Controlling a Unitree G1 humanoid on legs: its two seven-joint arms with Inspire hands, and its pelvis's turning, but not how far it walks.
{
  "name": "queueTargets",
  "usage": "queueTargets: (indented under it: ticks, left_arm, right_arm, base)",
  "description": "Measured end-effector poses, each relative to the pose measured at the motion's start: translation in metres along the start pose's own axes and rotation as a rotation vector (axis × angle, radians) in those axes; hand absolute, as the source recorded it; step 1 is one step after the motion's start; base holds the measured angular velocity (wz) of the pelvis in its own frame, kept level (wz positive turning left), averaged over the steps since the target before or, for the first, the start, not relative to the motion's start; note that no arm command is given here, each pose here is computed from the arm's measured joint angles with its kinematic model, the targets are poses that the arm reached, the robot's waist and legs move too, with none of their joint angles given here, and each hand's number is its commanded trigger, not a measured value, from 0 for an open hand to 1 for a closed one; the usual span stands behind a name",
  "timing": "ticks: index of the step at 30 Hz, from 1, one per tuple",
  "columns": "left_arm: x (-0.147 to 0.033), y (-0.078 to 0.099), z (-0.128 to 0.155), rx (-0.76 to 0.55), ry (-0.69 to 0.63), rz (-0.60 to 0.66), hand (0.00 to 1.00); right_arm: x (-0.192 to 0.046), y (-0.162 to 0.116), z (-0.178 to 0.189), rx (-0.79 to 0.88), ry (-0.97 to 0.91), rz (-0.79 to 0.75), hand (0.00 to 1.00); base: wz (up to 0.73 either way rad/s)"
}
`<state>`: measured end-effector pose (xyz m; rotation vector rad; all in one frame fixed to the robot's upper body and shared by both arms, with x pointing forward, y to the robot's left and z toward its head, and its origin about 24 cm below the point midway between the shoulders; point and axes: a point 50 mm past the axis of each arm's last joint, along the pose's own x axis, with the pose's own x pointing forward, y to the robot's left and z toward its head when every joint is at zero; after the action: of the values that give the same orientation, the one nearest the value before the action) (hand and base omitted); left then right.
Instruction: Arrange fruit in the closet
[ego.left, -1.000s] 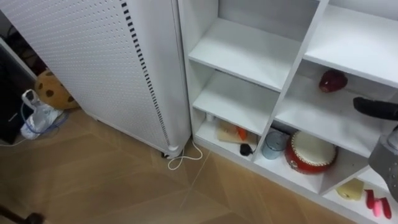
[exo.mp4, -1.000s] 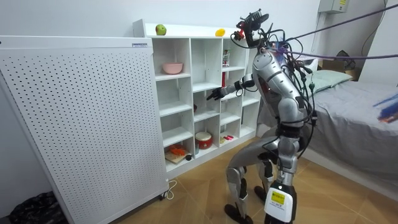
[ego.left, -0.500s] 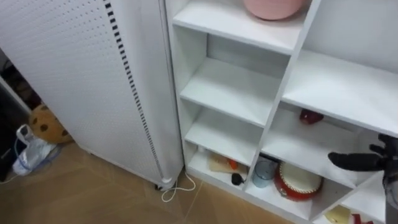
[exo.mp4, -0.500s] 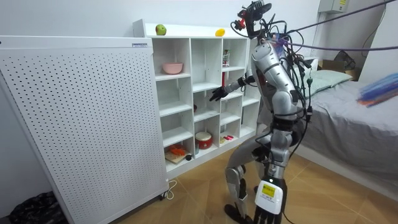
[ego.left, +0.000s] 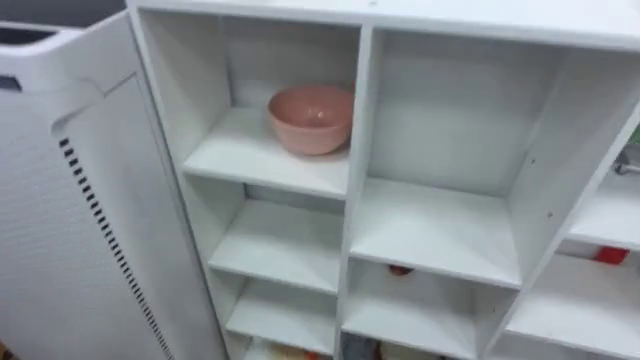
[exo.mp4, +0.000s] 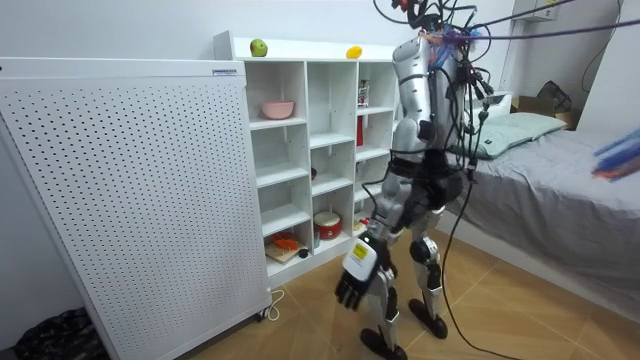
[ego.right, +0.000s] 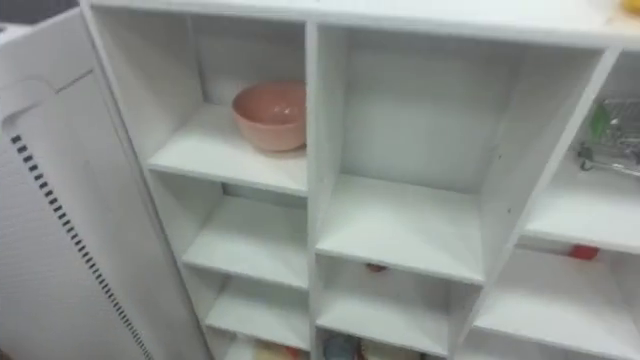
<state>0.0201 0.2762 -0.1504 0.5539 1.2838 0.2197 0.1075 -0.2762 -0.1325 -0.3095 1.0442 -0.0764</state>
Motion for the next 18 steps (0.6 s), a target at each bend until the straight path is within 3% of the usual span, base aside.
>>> queueTargets:
  ticks: [6, 13, 18]
  left_arm:
    - [-0.007, -0.021, -0.001, 0.013, -0.011, 0.002, 0.00]
    - [-0.006, -0.026, 0.015, -0.007, -0.042, 0.032, 0.00]
    - [-0.005, -0.028, 0.004, 0.045, 0.024, 0.018, 0.00]
  right_arm:
    - [-0.017, 0.034, -0.057, 0.128, 0.165, 0.030, 0.00]
    - [-0.019, 0.051, -0.071, 0.240, 0.248, -0.008, 0.00]
    - [-0.018, 0.051, -0.074, 0.267, 0.271, -0.020, 0.00]
  base:
    - [-0.03]
    - [0.00]
    - [-0.08]
